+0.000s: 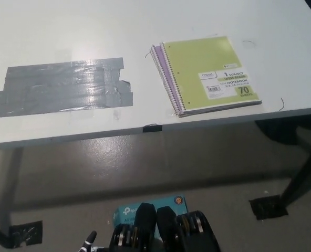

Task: The robot uses its right hand to align two notebooks stacked together until they are fully overlapped

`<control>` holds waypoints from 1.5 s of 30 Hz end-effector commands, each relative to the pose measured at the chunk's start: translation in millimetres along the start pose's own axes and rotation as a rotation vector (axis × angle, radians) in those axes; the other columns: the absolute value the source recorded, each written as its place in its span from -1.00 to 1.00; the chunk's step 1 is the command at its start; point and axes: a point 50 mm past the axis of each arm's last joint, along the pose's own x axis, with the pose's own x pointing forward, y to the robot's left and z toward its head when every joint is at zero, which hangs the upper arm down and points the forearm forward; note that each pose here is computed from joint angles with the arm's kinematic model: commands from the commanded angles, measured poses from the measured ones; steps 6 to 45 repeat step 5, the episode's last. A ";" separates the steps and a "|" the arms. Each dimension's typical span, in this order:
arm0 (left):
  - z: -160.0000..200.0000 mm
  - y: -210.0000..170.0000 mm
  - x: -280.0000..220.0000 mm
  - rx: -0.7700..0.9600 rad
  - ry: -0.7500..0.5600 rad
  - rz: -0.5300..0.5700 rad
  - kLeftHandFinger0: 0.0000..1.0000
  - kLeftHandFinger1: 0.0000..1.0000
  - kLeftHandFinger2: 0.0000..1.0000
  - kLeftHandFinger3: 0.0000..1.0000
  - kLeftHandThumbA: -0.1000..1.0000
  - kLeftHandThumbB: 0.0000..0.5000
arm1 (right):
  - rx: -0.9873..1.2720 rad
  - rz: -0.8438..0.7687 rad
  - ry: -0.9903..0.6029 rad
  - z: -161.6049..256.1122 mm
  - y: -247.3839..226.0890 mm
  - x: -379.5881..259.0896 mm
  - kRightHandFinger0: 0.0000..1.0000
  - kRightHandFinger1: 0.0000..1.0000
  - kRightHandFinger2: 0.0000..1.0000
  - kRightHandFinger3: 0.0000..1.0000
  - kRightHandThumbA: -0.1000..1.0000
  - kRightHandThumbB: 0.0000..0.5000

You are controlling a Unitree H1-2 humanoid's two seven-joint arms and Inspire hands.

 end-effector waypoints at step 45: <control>4.0 17.0 -6.0 0.082 -0.030 -0.018 0.10 0.35 0.55 1.00 1.00 1.00 | 0.342 0.073 0.082 -59.7 36.2 -10.7 1.00 1.00 1.00 1.00 0.45 -0.38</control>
